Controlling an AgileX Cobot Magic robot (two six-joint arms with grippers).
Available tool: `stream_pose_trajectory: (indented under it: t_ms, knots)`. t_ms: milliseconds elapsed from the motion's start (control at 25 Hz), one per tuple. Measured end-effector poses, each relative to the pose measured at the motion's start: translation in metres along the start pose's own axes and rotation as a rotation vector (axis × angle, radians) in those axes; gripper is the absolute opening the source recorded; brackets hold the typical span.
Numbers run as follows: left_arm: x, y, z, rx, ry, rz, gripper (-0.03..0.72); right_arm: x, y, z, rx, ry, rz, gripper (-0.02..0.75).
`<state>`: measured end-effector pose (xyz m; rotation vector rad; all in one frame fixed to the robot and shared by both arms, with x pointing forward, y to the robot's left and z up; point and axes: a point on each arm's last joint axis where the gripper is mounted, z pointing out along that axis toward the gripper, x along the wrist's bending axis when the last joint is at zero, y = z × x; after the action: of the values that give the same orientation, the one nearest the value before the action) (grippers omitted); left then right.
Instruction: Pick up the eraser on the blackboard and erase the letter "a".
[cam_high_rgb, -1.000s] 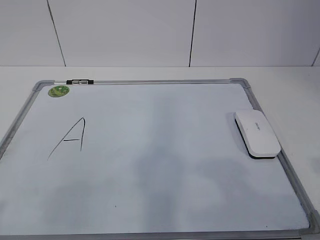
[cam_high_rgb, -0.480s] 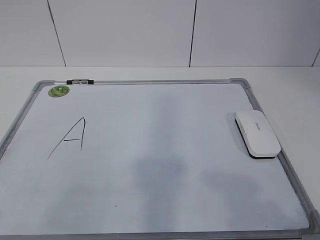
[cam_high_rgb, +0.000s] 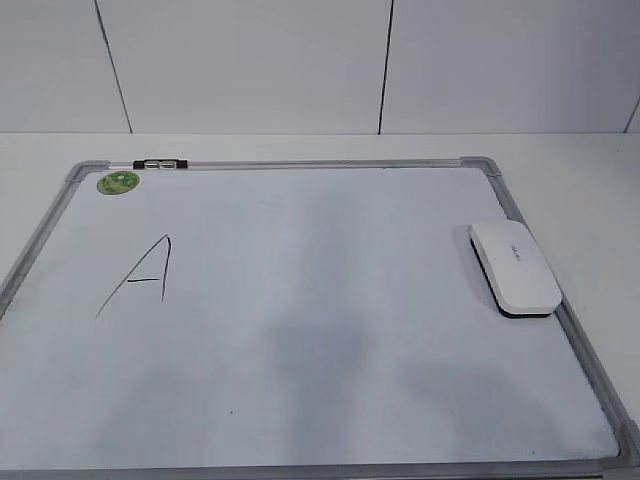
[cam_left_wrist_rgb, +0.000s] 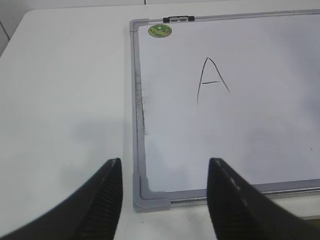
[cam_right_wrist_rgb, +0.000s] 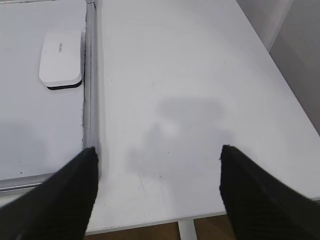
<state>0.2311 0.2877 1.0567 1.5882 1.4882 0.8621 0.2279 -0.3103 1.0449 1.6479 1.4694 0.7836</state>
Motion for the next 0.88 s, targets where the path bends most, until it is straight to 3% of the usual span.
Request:
stream_pose_trajectory:
  t_ms: [880]
  knots:
    - [0.0000,0.0000,0.0000,0.000,0.000,-0.002,0.389,0.0000,0.0000,0.0000,0.000,0.000,0.000,0.589]
